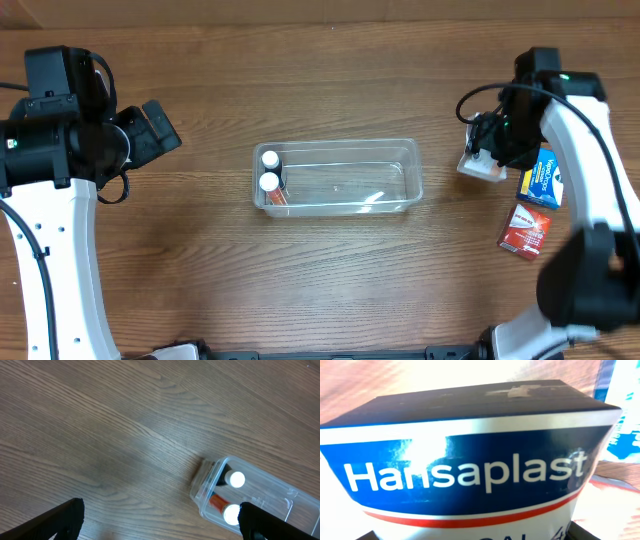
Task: Pack container
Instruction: 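Grasp the white Hansaplast box with the right gripper, then place the Hansaplast box into the container's right end, release, then grasp the blue VapoDrops box with the right gripper, then place the VapoDrops box into the container's middle, release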
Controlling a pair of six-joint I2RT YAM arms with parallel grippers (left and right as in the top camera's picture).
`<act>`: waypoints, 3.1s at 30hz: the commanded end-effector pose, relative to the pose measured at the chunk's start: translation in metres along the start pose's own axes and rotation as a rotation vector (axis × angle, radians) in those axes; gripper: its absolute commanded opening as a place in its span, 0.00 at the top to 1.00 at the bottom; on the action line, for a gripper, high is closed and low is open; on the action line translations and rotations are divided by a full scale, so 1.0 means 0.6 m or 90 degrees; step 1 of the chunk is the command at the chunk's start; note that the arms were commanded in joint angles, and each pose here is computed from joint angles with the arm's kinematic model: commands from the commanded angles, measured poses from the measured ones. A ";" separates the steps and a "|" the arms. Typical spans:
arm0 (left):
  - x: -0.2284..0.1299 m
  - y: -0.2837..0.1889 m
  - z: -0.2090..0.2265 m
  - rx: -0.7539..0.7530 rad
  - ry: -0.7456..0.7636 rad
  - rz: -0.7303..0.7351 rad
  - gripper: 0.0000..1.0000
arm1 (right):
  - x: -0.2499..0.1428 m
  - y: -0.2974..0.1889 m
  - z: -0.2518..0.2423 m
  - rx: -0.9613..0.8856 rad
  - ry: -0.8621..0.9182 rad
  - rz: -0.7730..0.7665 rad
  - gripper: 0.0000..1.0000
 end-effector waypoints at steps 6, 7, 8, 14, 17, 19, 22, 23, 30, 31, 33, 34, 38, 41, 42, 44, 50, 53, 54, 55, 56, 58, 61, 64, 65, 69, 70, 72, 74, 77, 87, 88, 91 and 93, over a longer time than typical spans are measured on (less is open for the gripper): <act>-0.004 -0.001 -0.001 -0.006 0.009 0.002 0.00 | -0.165 -0.106 0.196 0.121 -0.273 -0.082 0.31; -0.004 -0.001 -0.001 -0.006 0.009 0.002 0.00 | -0.171 -0.097 0.207 0.110 -0.271 -0.090 0.31; -0.004 -0.001 -0.001 -0.006 0.009 0.002 0.00 | -0.176 -0.087 0.217 0.105 -0.275 -0.099 0.29; -0.004 -0.001 -0.001 -0.007 0.009 0.001 0.00 | -0.183 -0.004 0.217 0.087 -0.268 -0.068 0.28; -0.004 -0.001 -0.001 -0.007 0.009 0.001 0.00 | -0.179 0.053 0.218 0.051 -0.266 -0.026 0.28; -0.004 -0.001 -0.001 -0.006 0.009 0.001 0.00 | -0.178 0.082 0.219 0.034 -0.265 -0.005 0.27; -0.004 -0.001 -0.001 -0.006 0.009 0.001 0.00 | -0.175 0.110 0.221 0.020 -0.264 0.012 0.24; -0.004 -0.001 -0.001 -0.006 0.009 0.001 0.00 | -0.174 0.110 0.223 0.023 -0.264 0.008 0.19; -0.004 -0.001 -0.001 -0.006 0.009 0.001 0.00 | -0.168 0.099 0.229 0.032 -0.264 -0.006 0.14; -0.004 -0.001 -0.001 -0.006 0.009 0.002 0.00 | -0.165 0.083 0.233 0.040 -0.265 -0.018 0.15; -0.004 -0.001 -0.001 -0.006 0.009 0.002 0.00 | -0.152 0.024 0.241 0.054 -0.264 -0.070 0.15; -0.004 -0.001 -0.001 -0.006 0.009 0.002 0.00 | -0.139 -0.033 0.244 0.072 -0.255 -0.127 0.14; -0.007 -0.001 0.000 -0.005 0.009 0.007 0.00 | -0.053 -0.216 0.134 0.086 -0.079 -0.339 0.00; -0.007 -0.001 0.000 -0.005 0.009 0.008 0.00 | 0.027 -0.234 -0.032 0.015 0.099 -0.367 0.00; -0.007 -0.001 0.000 -0.005 0.009 0.007 0.00 | 0.048 -0.220 -0.071 0.008 0.122 -0.347 0.00; -0.007 -0.001 0.000 -0.005 0.009 0.007 0.00 | 0.080 -0.186 -0.123 -0.017 0.149 -0.312 0.00; -0.008 -0.001 0.000 -0.005 0.009 0.009 0.00 | 0.142 -0.003 -0.218 -0.094 0.176 -0.139 0.00; -0.009 -0.001 0.000 -0.005 0.008 0.011 0.00 | 0.151 0.084 -0.234 -0.109 0.182 -0.070 0.00; -0.009 -0.001 0.000 -0.005 0.008 0.011 0.00 | 0.152 0.106 -0.237 -0.113 0.184 -0.053 0.00; -0.009 -0.001 0.000 -0.005 0.008 0.011 0.00 | 0.151 0.126 -0.240 -0.116 0.184 -0.036 0.00; -0.009 -0.001 0.000 -0.005 0.008 0.012 0.00 | 0.150 0.144 -0.243 -0.119 0.185 -0.020 0.00; -0.009 -0.001 0.000 -0.005 0.008 0.011 0.00 | 0.146 0.175 -0.246 -0.122 0.187 0.006 0.00; -0.009 -0.001 0.000 -0.005 0.008 0.011 0.00 | 0.138 0.200 -0.251 -0.126 0.188 0.029 0.00; -0.008 -0.001 0.000 -0.005 0.008 0.010 0.00 | 0.136 0.203 -0.248 -0.118 0.190 0.033 0.03; -0.008 -0.001 0.000 -0.005 0.008 0.010 0.00 | 0.135 0.203 -0.244 -0.106 0.191 0.036 0.06; -0.009 -0.001 0.000 -0.005 0.008 0.011 0.00 | 0.133 0.203 -0.242 -0.100 0.192 0.042 0.19; -0.009 -0.001 0.000 -0.004 0.008 0.011 0.00 | 0.132 0.203 -0.242 -0.100 0.192 0.043 0.24; -0.009 -0.001 0.000 -0.005 0.008 0.011 0.00 | 0.131 0.202 -0.241 -0.100 0.193 0.046 0.27; -0.009 -0.001 0.000 -0.005 0.008 0.011 0.00 | 0.135 0.193 -0.235 -0.084 0.195 0.043 0.27; -0.009 -0.001 0.000 -0.005 0.009 0.011 0.00 | 0.156 0.124 -0.214 -0.072 0.194 -0.010 0.27; -0.009 -0.001 0.000 -0.004 0.008 0.011 0.00 | -0.028 -0.241 0.096 0.151 -0.119 -0.233 0.27; -0.009 -0.001 0.000 -0.004 0.008 0.011 0.00 | -0.058 -0.243 0.128 0.164 -0.160 -0.222 0.27; -0.009 -0.001 0.000 -0.005 0.008 0.011 0.00 | -0.145 -0.215 0.236 0.208 -0.248 -0.167 0.27; -0.009 -0.001 0.000 -0.004 0.008 0.011 0.00 | -0.180 -0.190 0.285 0.224 -0.268 -0.144 0.27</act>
Point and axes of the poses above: each gripper's point midway between its finger pads, its own y axis out along the fingers, its own z axis along the line the jaws close on, x = y × z, the point moved 5 cm from there along -y, back along the fingers, and after that the axes turned 10 degrees about y, right-handed, at the moved point
